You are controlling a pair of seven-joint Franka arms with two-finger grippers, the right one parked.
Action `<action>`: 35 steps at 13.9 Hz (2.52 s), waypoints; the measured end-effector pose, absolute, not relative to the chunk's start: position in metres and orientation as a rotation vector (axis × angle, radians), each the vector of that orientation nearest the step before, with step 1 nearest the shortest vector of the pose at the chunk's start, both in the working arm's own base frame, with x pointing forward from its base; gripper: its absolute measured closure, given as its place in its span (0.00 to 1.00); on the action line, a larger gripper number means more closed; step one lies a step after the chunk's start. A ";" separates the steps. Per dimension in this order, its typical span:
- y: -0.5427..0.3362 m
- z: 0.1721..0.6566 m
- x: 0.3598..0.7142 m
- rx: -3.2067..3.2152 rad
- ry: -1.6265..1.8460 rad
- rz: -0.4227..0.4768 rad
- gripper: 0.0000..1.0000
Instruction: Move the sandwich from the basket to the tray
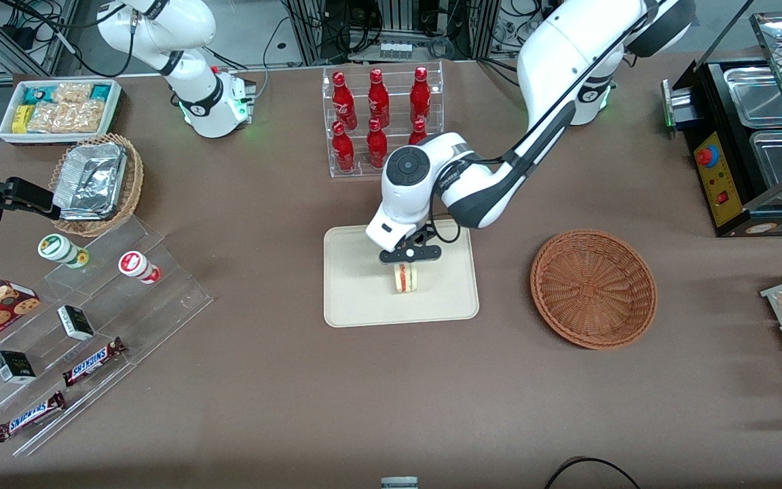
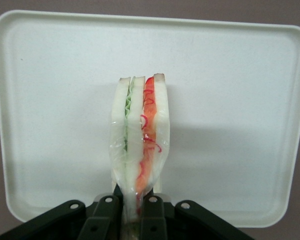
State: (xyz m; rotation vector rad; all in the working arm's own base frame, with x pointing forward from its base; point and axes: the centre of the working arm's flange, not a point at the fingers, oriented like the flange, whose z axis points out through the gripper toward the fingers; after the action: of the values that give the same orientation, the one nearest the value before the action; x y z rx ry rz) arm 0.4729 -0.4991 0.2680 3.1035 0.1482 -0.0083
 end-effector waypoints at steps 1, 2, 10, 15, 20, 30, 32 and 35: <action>-0.500 0.260 0.473 3.101 0.146 -0.006 0.85; -0.501 0.254 0.473 3.101 0.143 -0.011 0.85; -0.507 0.250 0.473 3.091 0.138 -0.004 0.39; -0.506 0.299 0.487 3.068 0.263 0.080 0.00; -0.459 0.413 0.509 3.052 0.499 0.175 0.00; -0.231 0.555 0.554 3.138 0.425 -0.041 0.00; -0.187 0.564 0.558 3.169 0.306 -0.086 0.00; -0.131 0.574 0.559 3.193 0.125 -0.129 0.00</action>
State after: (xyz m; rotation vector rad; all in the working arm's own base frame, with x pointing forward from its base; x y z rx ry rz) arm 0.5587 -0.1308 0.5741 3.1933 0.1252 -0.1287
